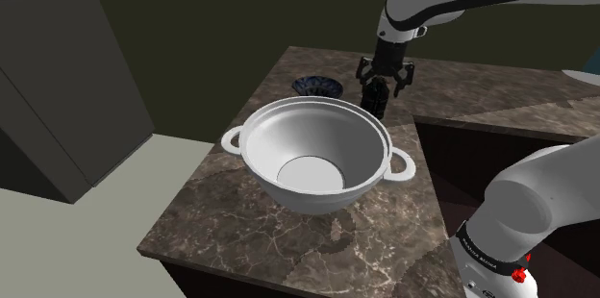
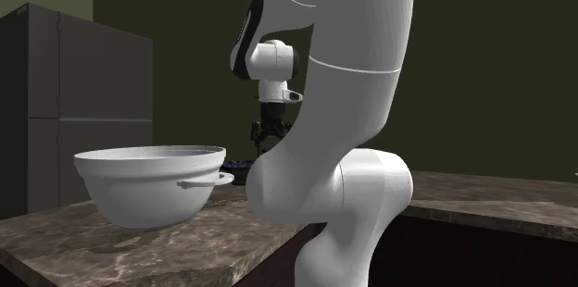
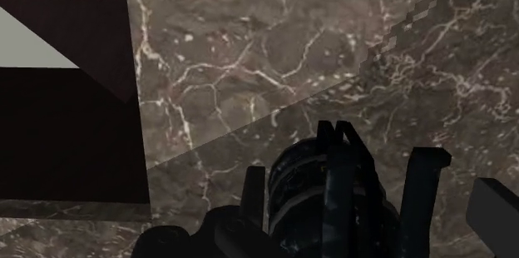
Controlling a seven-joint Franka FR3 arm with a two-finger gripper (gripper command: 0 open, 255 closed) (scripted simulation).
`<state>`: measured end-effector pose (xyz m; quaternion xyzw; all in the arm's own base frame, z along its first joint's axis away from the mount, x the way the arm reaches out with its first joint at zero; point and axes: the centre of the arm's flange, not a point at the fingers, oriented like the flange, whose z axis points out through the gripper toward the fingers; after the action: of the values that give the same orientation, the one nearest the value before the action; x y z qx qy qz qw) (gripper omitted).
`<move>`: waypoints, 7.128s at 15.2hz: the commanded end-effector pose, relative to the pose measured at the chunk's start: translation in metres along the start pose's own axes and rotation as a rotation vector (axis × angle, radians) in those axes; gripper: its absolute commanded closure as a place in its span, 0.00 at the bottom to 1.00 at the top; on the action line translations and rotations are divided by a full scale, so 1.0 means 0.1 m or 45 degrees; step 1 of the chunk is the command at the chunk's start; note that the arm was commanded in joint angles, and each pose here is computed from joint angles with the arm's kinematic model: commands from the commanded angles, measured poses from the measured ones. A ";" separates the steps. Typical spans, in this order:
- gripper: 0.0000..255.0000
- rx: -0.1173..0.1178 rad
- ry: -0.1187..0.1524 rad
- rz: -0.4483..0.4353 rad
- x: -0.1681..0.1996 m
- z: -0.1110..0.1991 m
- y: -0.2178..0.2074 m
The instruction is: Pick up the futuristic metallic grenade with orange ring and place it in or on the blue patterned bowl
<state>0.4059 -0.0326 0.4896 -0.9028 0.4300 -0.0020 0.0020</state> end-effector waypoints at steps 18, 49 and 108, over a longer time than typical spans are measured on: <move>1.00 0.000 0.001 0.001 0.00 0.14 -0.01; 1.00 0.000 0.001 0.001 0.01 -1.40 -0.02; 0.00 0.000 0.001 0.001 0.49 -1.19 -1.99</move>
<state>0.5909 0.0549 0.6090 -0.9026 0.4304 -0.0024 0.0021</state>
